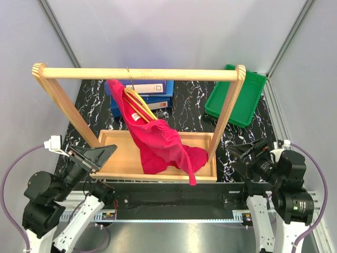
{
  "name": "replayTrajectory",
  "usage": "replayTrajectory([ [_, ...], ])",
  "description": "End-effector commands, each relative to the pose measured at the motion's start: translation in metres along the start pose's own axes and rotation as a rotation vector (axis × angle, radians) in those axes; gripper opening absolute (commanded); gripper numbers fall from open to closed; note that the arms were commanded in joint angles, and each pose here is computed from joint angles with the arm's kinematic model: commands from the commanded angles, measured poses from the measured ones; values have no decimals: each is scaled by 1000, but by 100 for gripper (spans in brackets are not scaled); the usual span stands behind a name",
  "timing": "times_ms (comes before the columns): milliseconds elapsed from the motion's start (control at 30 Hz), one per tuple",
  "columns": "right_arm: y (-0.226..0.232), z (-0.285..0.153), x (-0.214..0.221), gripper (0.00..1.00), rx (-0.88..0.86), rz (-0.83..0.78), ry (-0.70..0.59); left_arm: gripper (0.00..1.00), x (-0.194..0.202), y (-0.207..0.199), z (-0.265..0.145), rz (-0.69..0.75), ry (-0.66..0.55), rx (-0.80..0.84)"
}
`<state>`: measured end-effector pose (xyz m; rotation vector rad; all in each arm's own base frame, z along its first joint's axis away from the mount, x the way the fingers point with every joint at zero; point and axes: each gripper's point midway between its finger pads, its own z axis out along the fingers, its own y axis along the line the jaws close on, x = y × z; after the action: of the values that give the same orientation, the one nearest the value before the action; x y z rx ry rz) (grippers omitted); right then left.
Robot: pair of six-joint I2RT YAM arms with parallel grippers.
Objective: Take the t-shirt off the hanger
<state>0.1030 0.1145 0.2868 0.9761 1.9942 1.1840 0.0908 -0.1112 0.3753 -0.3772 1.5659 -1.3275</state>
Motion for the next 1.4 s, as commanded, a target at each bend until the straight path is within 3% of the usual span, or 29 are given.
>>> replayTrajectory([
  [0, 1, 6, 4, 100, 10, 25, 57, 99, -9, -10, -21, 27, -26, -16],
  [133, 10, 11, 22, 100, -126, 58, 182, 99, -7, -20, -14, -5, 15, 39],
  [267, 28, 4, 21, 100, -250, 26, 153, 99, -2, -35, 0, 46, 99, 57],
  [333, 36, 2, 22, 100, -272, -2, 171, 99, -5, -62, 0, 111, 120, 151],
  [467, 58, 0, 18, 100, -289, -133, 213, 95, 13, -121, 9, 135, 321, 384],
  [533, 69, -6, 18, 100, -305, -206, 218, 92, 12, -133, 27, 136, 362, 409],
  [667, 99, -17, 9, 100, -326, -364, 190, 89, -5, -155, 43, 171, 316, 420],
  [900, 131, -33, 4, 100, -382, -483, 147, 67, -25, -124, 86, 116, 178, 245],
  [1067, 149, -46, 10, 100, -463, -551, 162, 68, -30, -101, 108, 137, 116, 174],
  [1367, 154, -53, 18, 100, -506, -594, 197, 65, -32, -106, 136, 102, 87, 241],
])
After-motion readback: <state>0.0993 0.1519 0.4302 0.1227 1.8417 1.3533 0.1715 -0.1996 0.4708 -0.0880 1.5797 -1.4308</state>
